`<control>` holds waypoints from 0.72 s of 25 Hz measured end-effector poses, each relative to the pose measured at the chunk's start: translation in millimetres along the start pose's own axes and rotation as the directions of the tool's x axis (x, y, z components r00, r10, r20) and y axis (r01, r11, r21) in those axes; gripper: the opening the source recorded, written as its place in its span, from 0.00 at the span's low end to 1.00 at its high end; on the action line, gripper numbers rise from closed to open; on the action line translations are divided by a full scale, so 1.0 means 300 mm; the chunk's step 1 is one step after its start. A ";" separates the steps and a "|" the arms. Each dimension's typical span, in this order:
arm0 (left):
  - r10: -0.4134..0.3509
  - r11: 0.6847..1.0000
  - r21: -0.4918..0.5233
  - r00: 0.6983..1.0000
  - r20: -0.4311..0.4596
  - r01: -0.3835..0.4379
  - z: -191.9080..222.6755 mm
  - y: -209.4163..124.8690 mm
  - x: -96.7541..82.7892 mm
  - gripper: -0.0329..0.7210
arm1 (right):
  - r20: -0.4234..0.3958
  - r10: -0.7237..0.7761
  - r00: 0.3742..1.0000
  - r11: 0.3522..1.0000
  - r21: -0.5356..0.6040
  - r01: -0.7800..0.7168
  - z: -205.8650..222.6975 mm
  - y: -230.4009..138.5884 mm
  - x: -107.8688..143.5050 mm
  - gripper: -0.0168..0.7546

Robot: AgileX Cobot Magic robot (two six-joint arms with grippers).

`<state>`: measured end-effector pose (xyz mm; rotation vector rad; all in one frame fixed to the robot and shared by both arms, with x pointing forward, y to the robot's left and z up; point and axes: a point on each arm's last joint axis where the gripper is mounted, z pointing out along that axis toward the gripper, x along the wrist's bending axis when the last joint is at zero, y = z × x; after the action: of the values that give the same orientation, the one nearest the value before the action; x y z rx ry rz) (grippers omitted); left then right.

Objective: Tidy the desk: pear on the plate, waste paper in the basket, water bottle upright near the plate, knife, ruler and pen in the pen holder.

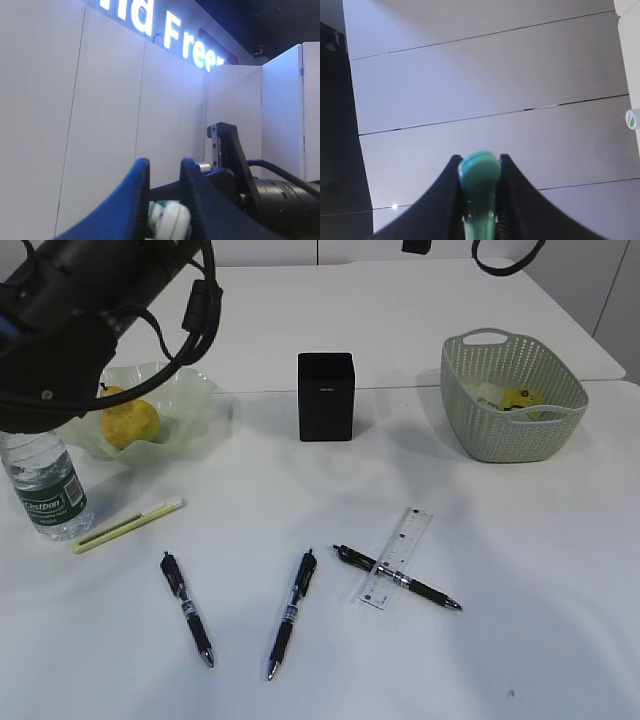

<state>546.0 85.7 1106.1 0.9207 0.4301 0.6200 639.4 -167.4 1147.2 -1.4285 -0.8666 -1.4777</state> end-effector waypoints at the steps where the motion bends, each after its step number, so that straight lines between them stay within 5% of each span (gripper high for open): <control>1: 0.000 1.000 0.000 1.000 0.000 0.000 0.000 0.000 0.000 0.22 | 0.000 0.000 1.000 1.000 0.000 0.000 0.000 0.000 0.000 0.25; 18: 0.000 1.000 -0.003 1.000 0.001 0.000 0.000 0.001 0.000 0.24 | -0.014 -0.029 0.999 1.000 0.005 0.029 0.004 -0.003 0.036 0.24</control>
<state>545.9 85.7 1106.4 0.9177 0.4282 0.6197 639.5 -167.3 1158.0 -1.4056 -0.8860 -1.5041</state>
